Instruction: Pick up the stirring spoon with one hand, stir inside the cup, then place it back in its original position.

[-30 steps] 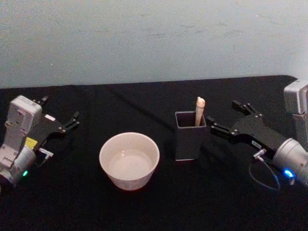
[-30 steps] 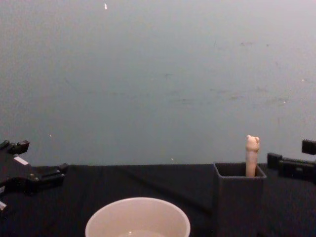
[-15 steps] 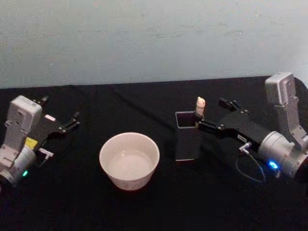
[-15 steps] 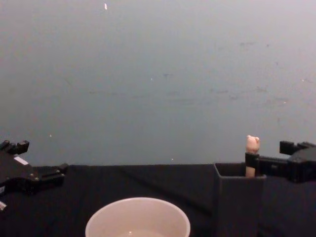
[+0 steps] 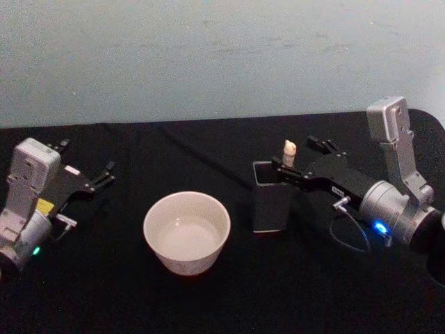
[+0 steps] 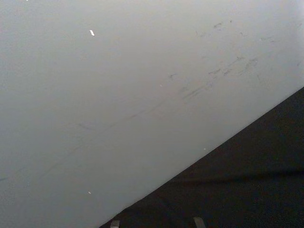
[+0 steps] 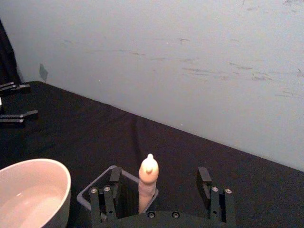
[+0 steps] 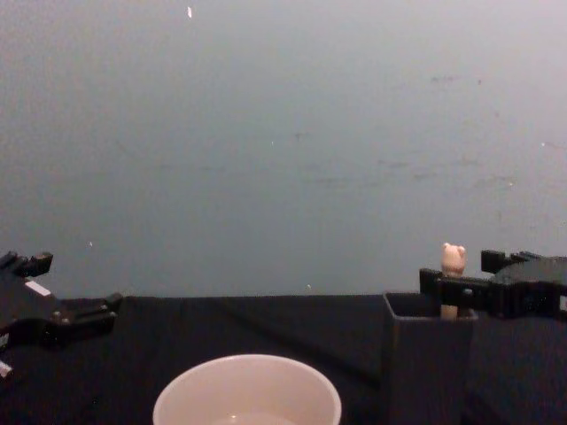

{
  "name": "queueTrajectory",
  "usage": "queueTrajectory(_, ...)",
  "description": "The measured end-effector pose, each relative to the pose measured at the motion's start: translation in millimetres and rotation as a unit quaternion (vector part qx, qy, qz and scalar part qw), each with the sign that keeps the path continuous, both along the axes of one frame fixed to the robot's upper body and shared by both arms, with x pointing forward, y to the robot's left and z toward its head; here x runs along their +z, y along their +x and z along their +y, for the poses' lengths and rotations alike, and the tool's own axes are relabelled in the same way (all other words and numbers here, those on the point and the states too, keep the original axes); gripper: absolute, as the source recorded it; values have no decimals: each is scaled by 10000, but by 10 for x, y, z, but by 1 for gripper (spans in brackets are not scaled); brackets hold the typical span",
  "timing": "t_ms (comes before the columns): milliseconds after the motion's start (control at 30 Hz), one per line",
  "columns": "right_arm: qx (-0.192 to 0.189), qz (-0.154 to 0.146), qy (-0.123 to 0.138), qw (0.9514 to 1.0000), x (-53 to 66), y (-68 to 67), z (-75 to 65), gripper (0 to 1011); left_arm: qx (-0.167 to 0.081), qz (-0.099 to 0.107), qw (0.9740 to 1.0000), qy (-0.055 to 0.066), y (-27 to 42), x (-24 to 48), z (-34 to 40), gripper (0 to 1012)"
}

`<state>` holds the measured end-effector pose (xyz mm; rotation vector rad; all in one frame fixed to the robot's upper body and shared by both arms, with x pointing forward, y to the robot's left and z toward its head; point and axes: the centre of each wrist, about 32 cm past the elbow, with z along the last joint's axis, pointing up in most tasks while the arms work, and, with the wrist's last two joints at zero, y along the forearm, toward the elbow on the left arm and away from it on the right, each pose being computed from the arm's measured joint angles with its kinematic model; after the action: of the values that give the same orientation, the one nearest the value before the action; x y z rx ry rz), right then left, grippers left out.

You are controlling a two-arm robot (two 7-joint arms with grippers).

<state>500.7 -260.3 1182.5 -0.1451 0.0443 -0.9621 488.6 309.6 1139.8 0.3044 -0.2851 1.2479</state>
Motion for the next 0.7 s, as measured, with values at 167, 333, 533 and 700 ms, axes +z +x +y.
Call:
queueTrajectory(167,-33,0,-5,10000,-9,51,21,1002,0,0,10000,0,0,0,0,1001)
queueTrajectory(333,-46,-13,-25,10000,-9,72,35,1002,0,0,10000,0,0,0,0,1001)
queueTrajectory(533,-80,-58,-41,9999,-10,73,40,1002,0,0,10000,0,0,0,0,1001)
queueTrajectory(700,-78,-58,-44,9999,-11,73,39,1002,0,0,10000,0,0,0,0,1001)
